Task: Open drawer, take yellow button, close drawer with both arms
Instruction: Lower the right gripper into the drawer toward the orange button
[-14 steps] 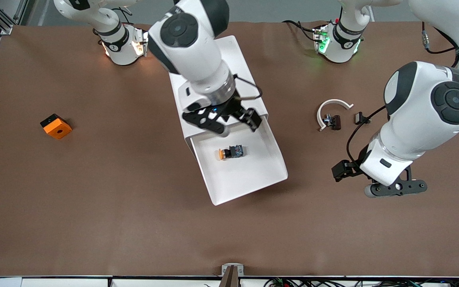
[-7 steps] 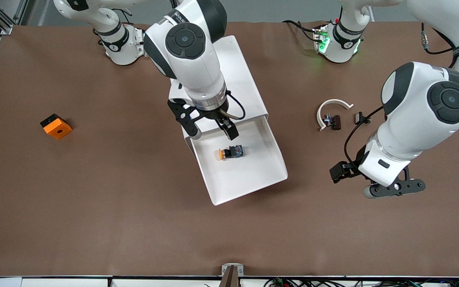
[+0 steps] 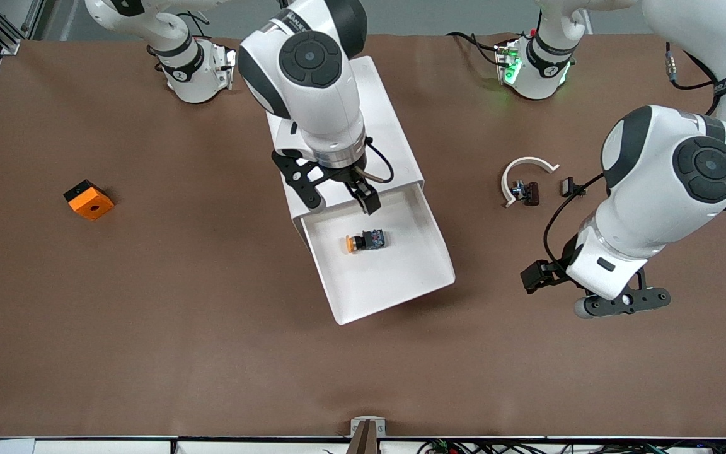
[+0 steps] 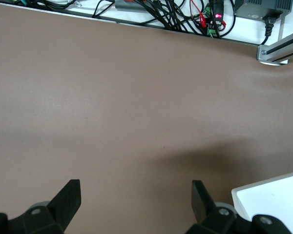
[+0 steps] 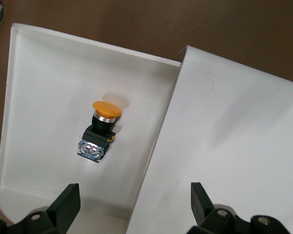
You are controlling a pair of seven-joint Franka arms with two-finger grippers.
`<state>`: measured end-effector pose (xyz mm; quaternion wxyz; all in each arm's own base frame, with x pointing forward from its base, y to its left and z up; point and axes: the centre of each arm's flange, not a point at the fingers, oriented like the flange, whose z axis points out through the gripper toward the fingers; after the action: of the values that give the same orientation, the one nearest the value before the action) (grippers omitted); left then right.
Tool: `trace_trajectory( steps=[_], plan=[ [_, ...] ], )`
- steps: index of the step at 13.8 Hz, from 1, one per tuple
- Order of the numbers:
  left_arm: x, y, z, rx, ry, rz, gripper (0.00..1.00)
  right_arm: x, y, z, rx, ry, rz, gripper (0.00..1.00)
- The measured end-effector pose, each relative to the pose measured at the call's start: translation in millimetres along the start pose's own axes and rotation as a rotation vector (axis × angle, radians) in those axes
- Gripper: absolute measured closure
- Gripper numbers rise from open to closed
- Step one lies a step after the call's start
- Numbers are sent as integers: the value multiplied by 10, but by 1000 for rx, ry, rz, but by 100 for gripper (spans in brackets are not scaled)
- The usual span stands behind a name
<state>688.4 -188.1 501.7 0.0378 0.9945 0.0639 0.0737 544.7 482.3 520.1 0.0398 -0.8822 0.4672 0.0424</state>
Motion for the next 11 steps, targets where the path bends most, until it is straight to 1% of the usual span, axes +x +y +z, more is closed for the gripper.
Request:
trace_trajectory(
  steps=[1,2,4,9,11],
  plan=[
    [0,-2,6,0,-1,0,0,71,34,-48,-23,-18,13,0],
    [1,-3,13,1,-2,-1,0,129,68,-93,-42,-23,21,0],
    [5,-7,26,1,-2,-1,0,166,101,-138,-55,-17,64,0],
    [9,-11,32,0,-2,-2,0,210,72,-245,-15,-13,258,0],
    [9,-11,32,0,-2,-2,0,246,65,-257,-9,-10,299,0]
  ],
)
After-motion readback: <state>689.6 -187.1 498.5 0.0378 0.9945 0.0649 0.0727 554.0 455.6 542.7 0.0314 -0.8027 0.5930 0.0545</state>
